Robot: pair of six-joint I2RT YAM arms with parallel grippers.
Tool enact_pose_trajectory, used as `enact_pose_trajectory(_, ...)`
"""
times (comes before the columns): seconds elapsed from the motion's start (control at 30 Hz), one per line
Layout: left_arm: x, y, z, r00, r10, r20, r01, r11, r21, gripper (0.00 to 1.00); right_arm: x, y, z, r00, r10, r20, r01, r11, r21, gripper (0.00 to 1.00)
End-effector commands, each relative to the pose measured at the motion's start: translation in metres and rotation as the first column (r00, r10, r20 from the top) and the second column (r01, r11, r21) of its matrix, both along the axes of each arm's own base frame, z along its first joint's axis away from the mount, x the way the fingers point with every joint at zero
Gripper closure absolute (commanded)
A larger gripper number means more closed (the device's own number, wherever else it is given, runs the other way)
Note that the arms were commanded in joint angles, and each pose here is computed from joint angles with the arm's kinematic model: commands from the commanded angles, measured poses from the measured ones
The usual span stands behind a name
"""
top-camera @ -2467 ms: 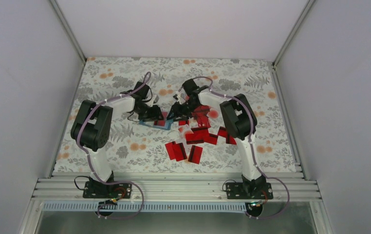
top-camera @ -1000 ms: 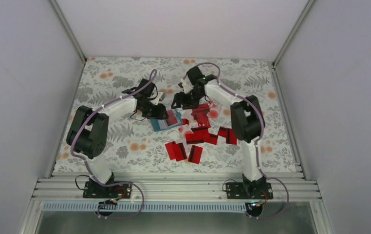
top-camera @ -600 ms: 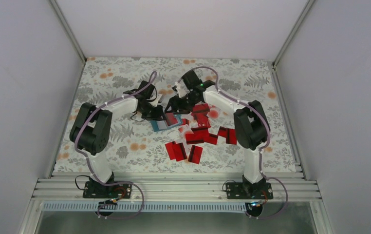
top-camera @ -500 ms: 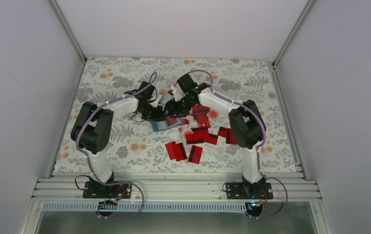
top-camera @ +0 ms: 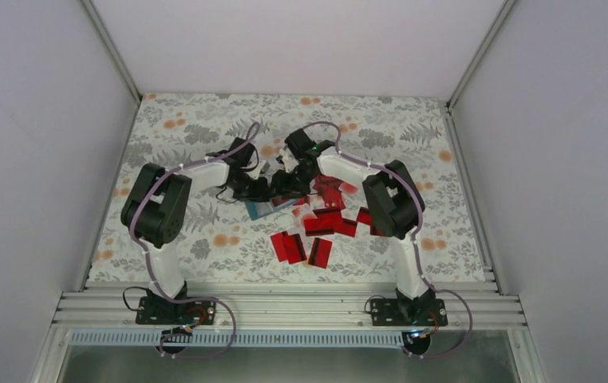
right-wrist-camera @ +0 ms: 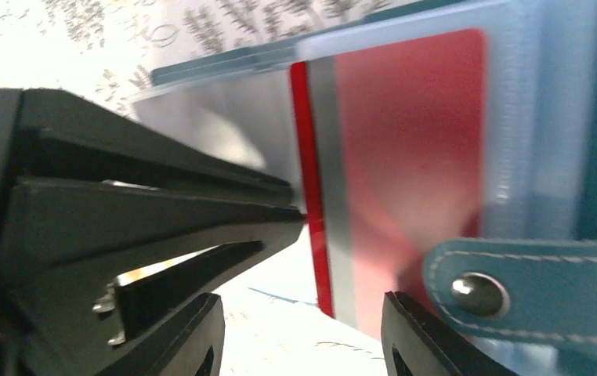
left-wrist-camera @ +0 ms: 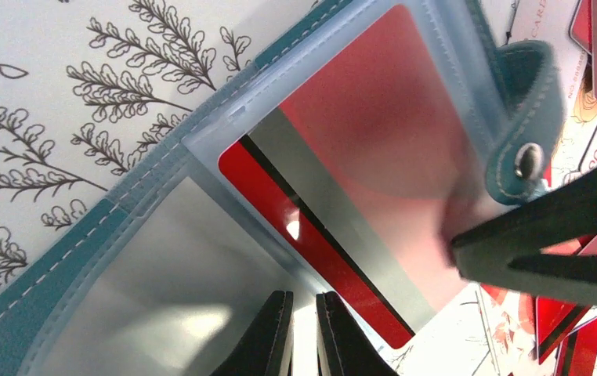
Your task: Put the credit cards into the card holder
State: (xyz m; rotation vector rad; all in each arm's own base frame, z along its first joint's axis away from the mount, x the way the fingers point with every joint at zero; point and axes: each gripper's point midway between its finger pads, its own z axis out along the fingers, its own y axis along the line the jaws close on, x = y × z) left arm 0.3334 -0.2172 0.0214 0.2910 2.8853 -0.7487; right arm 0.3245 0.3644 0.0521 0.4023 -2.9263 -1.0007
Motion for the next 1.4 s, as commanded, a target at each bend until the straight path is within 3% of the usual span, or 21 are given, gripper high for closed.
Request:
enact_pose_trajectory(0.0, -0.002, -0.001, -0.007, 1.0, -0.016, -0.006, 0.016, 1.0, -0.005, 0.9, 0.016, -0.023, -0.011, 0.999, -0.041, 0.032, 0.044, 0.995, -0.089, 0.49)
enact_pose_trajectory(0.87, -0.003, -0.004, -0.023, 0.999, -0.027, -0.045, 0.027, 1.0, -0.004, 0.95, 0.018, -0.015, -0.007, 1.0, -0.004, -0.008, 0.004, 0.999, 0.039, 0.5)
enact_pose_trajectory(1.37, -0.001, -0.004, -0.019, 0.999, -0.026, -0.04, 0.026, 1.0, -0.005, 0.95, 0.019, -0.019, 0.006, 0.998, 0.023, 0.05, -0.02, 0.999, -0.046, 0.51)
